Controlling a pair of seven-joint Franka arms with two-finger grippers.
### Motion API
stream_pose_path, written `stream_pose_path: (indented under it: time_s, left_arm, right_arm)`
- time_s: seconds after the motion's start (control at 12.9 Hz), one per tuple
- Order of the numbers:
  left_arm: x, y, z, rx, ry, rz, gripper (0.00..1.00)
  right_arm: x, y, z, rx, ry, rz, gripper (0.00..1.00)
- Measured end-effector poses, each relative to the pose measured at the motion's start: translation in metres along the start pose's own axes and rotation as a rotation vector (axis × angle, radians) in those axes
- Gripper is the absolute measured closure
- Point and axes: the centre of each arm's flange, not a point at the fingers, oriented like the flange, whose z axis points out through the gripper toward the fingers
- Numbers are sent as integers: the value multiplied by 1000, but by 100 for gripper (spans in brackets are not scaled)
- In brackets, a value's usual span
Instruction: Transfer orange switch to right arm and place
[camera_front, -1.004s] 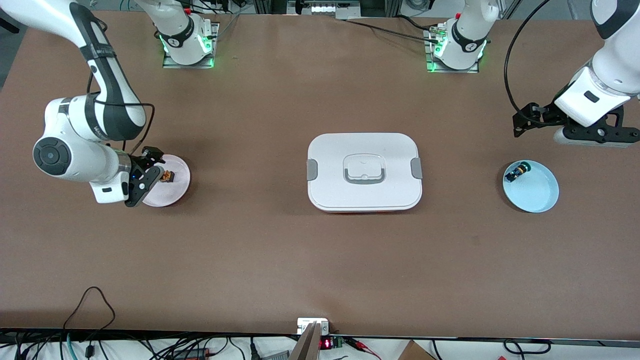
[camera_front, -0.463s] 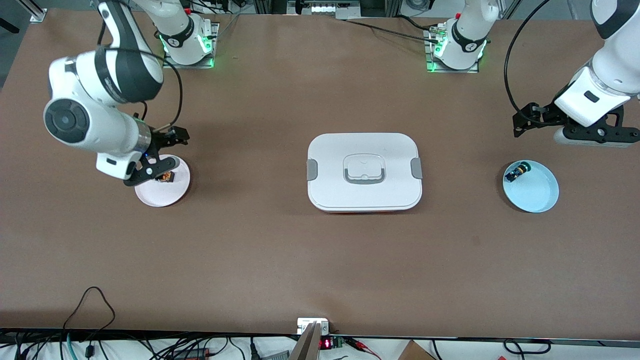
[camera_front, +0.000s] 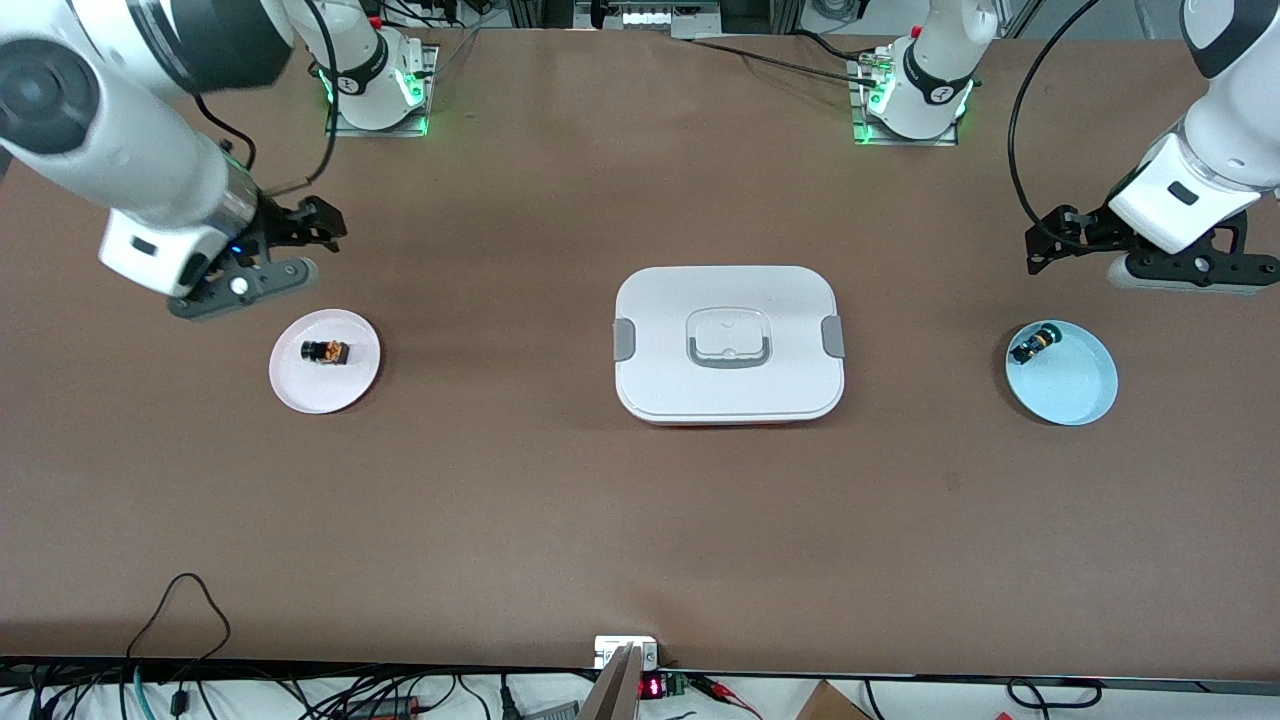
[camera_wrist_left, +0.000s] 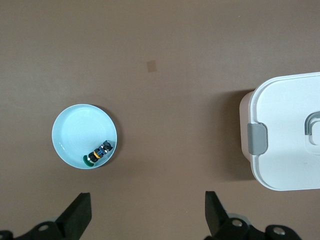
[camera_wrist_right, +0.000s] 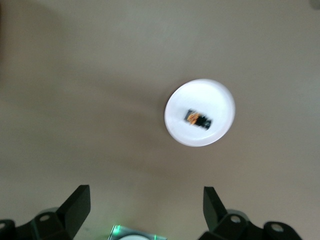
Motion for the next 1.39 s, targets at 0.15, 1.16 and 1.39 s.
stream_pose_path:
  time_s: [0.15, 1.16, 1.39]
  left_arm:
    - [0, 0, 0, 0, 0, 0, 0]
    - [0, 0, 0, 0, 0, 1, 0]
    - [0, 1, 0, 0, -1, 1, 0]
  right_arm:
    - [-11, 32, -18, 21, 36, 123, 0]
    - [-42, 92, 29, 65, 62, 209, 0]
    - [-52, 92, 13, 60, 75, 198, 0]
